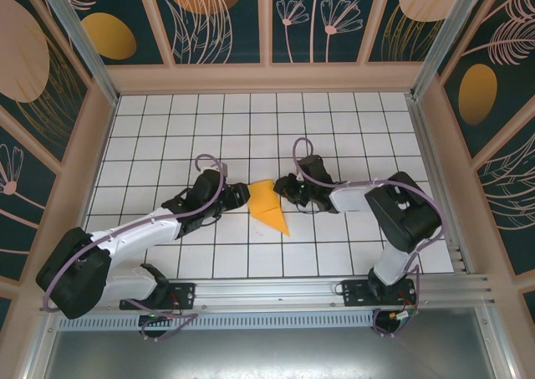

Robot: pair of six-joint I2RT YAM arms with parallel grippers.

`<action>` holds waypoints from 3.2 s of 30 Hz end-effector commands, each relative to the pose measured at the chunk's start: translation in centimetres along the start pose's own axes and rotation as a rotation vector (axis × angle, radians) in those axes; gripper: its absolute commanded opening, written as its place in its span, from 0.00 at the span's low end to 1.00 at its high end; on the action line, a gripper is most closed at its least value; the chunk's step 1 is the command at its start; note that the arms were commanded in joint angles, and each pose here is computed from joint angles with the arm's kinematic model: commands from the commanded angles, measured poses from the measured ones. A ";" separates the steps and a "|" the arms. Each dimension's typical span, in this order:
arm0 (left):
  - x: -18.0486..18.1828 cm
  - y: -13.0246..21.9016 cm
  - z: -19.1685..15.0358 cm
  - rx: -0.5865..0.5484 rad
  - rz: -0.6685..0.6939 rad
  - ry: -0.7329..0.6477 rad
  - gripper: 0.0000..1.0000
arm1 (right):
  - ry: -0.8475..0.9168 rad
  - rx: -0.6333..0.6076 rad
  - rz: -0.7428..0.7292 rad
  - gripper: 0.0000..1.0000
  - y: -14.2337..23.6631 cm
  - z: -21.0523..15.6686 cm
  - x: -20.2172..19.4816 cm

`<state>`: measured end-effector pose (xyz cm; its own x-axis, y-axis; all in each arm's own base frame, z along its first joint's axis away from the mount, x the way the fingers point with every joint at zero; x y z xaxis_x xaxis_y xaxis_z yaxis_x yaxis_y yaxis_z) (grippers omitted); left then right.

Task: Fold a paper plane with a square sheet of paper (pick it up from the middle)
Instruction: Fold the wing for the fifth time at the center of the table.

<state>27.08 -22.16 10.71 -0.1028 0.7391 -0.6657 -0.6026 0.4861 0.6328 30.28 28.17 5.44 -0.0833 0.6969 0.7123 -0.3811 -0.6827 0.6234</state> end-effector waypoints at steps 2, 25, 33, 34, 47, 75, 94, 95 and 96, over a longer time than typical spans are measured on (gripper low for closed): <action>-1.2 0.5 2.0 -0.078 -0.076 0.033 0.57 | 0.116 -0.112 0.008 0.30 3.5 2.6 3.2; 0.2 -1.1 1.6 -0.030 -0.094 0.141 0.64 | 0.349 0.130 0.073 0.11 3.9 -6.1 5.4; 0.4 -1.7 1.0 0.002 -0.086 0.145 0.65 | 0.311 0.157 0.007 0.12 2.1 -5.8 3.1; 0.4 -1.8 1.0 0.005 -0.084 0.144 0.65 | 0.306 0.154 0.002 0.12 2.0 -5.8 2.8; -0.4 -3.2 0.4 0.068 -0.093 0.133 0.66 | 0.215 0.181 -0.022 0.13 1.5 -6.5 -1.4; -0.3 -4.1 -0.6 0.125 -0.095 0.155 0.67 | 0.380 0.190 0.146 0.22 4.6 -6.5 5.2; -0.2 -4.1 -0.6 0.129 -0.090 0.156 0.68 | 0.267 0.201 0.044 0.19 2.0 -6.0 -0.5; -0.2 -4.1 -0.7 0.131 -0.088 0.156 0.68 | 0.262 0.209 0.038 0.19 1.9 -6.3 -0.8; -0.2 -4.1 -0.7 0.131 -0.090 0.155 0.68 | 0.258 0.211 0.033 0.19 1.8 -6.4 -1.1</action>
<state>28.24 -24.22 7.05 -0.1919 0.6338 -0.7493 -0.4914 0.5988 0.6324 24.06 27.57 4.41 -0.3397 0.6984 0.6299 -0.1898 -0.7069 0.6814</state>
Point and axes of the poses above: each hand's point on the last joint's axis, 136 mm out from that joint toward the fingers, its own y axis back along the fingers, its own x axis along the line the jaws close on, z = x × y, the point moved 1 cm from there along y, back along the fingers, and after that the axes turned 10 degrees about y, right-handed, at the moved point
